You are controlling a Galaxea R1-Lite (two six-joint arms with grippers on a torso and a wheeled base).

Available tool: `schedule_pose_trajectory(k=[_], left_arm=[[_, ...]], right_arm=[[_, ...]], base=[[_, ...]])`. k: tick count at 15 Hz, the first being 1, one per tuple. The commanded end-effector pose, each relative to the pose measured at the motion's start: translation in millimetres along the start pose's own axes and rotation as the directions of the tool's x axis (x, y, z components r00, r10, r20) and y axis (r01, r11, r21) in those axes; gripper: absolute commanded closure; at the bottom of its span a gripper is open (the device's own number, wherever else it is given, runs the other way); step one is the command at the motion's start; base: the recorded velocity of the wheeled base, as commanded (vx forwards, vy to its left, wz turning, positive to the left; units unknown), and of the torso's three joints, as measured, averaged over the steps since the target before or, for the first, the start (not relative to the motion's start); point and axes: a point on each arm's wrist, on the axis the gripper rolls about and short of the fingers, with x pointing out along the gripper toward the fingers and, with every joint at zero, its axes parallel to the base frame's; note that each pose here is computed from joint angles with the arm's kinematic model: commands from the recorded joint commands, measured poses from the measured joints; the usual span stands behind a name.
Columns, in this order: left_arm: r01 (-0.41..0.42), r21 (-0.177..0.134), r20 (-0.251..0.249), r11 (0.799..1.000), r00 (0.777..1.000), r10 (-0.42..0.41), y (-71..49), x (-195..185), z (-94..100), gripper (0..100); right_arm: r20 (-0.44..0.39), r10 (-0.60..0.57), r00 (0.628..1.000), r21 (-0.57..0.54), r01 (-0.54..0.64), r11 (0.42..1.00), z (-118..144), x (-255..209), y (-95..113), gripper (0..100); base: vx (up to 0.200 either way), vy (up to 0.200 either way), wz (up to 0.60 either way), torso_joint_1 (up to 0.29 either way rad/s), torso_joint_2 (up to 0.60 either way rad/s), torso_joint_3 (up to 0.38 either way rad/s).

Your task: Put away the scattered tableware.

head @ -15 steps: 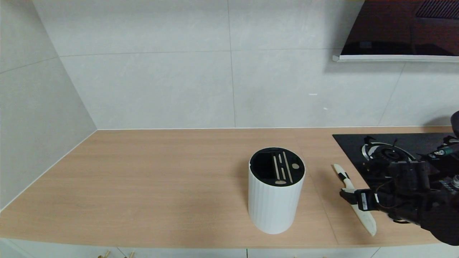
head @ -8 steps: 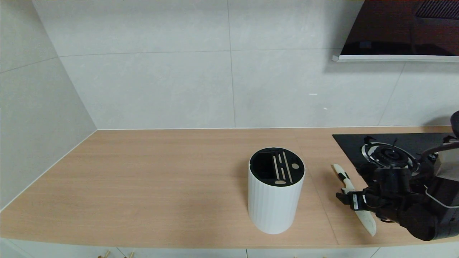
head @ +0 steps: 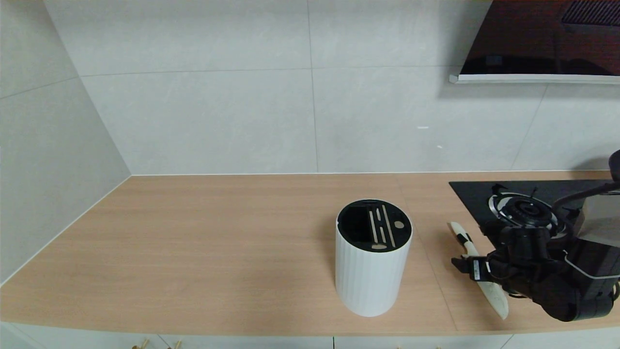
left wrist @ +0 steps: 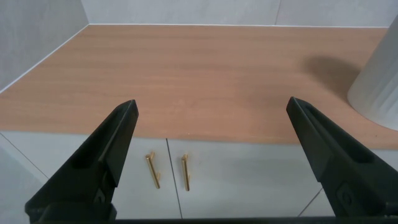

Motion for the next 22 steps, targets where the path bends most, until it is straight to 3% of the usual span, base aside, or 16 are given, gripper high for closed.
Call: schedule_pose_trajectory(k=[1, 17, 18, 22], left_arm=[[-0.001, -0.001, 0.001, 1.000, 1.000, 0.001, 0.0, 0.0, 0.1, 0], [-0.001, -0.001, 0.001, 1.000, 1.000, 0.001, 0.0, 0.0, 0.1, 0], [-0.001, -0.001, 0.001, 1.000, 1.000, 0.001, 0.0, 0.0, 0.1, 0], [-0.001, -0.001, 0.001, 1.000, 1.000, 0.001, 0.0, 0.0, 0.1, 0]], right_arm=[[0.007, 0.005, 1.000, 0.005, -0.005, 1.000, 1.3, 0.1, 0.4, 0], [0.007, 0.009, 1.000, 0.035, -0.009, 0.999, -6.8, 12.2, -1.7, 0], [0.008, 0.009, 1.000, 0.033, -0.010, 0.999, -6.6, 13.3, -1.7, 100], [-0.017, -0.024, 1.000, -0.006, 0.024, 1.000, -15.0, 18.8, -2.4, 100]], base=[[0.000, 0.000, 0.00, 0.000, 0.00, 0.000], [0.000, 0.000, 0.00, 0.000, 0.00, 0.000], [0.000, 0.000, 0.00, 0.000, 0.00, 0.000], [0.000, 0.000, 0.00, 0.000, 0.00, 0.000]])
